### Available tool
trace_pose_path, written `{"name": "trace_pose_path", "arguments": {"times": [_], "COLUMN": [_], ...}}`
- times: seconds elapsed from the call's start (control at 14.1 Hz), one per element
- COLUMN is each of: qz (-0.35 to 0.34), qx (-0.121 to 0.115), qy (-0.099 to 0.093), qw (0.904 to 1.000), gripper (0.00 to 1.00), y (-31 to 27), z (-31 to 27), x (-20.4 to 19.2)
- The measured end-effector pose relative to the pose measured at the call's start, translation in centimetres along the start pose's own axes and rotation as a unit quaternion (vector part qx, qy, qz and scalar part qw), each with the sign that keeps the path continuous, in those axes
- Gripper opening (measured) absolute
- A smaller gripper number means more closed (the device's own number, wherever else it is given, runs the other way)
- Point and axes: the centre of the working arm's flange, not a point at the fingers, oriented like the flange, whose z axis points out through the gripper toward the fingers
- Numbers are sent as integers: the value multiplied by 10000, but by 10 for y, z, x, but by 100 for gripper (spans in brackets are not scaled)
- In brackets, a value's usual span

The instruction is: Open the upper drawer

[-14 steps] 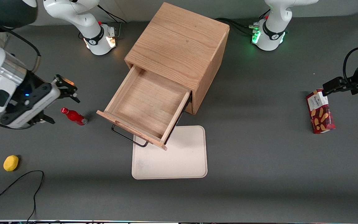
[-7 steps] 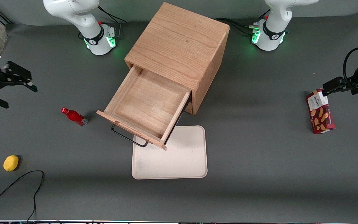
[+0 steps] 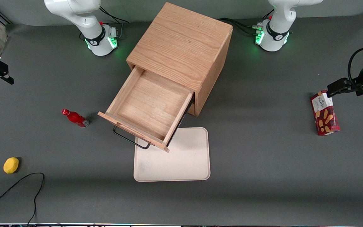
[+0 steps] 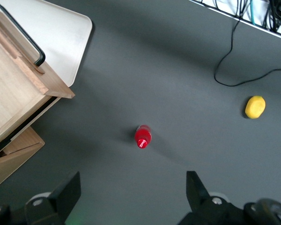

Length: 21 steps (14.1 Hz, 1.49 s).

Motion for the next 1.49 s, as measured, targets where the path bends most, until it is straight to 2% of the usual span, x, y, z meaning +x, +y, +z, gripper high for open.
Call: {"name": "trace_pose_path", "arguments": {"times": [0.21, 0.35, 0.71, 1.06, 1.49], "qz": [1019, 1225, 1464, 1595, 1582], "qx": [7, 1, -31, -71, -70], "qy": [-21, -2, -77, 11, -45], "qw": [9948, 9925, 9892, 9872, 9874], "gripper": [100, 100, 100, 100, 100], "y": [-6, -7, 6, 20, 19], "z": [9, 17, 35, 38, 49], "x": [-1, 2, 3, 3, 11]}}
